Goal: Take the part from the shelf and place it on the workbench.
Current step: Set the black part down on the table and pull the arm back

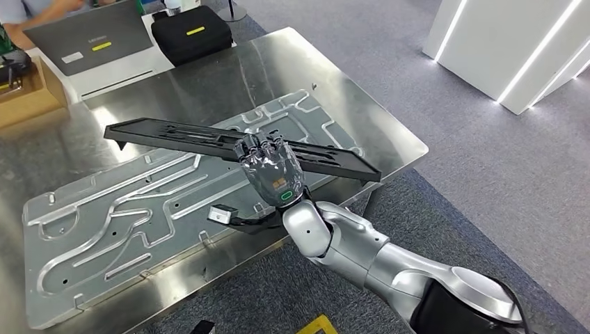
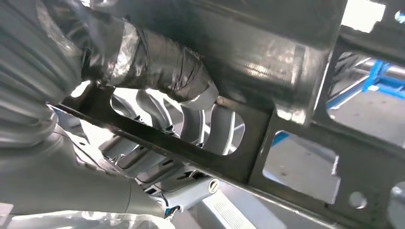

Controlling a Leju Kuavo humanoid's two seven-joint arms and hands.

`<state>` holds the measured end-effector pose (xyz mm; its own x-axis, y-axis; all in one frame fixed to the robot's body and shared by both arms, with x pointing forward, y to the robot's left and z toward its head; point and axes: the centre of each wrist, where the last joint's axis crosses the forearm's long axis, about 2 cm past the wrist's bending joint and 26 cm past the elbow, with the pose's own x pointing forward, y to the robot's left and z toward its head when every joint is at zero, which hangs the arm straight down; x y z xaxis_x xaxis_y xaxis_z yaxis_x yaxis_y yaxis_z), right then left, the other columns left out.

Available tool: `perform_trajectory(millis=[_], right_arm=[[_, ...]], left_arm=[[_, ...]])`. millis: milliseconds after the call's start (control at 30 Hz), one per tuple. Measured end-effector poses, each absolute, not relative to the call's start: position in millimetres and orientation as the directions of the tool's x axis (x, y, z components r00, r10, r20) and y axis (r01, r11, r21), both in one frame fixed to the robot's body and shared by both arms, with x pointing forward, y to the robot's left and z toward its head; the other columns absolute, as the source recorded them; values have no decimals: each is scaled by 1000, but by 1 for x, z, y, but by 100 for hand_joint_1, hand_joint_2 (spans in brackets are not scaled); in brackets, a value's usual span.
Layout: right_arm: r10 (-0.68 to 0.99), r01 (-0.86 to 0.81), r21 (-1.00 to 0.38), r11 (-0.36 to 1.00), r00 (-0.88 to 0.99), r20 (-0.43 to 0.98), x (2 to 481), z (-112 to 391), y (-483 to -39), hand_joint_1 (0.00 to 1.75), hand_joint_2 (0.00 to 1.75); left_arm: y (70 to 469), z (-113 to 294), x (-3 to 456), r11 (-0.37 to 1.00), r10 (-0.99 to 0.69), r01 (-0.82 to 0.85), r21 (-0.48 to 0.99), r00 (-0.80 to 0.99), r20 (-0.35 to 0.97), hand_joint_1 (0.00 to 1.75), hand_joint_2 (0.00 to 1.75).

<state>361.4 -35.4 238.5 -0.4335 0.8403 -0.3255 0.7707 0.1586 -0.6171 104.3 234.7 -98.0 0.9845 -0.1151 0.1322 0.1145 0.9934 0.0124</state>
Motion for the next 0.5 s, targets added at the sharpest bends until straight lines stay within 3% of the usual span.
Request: perform_trajectory(millis=[500], right_arm=[[760,768,-624,143,-489,-428,347,216,-32,175,175]], left_arm=[[231,-96,110,987,-160,159,17,976,151,0,175]])
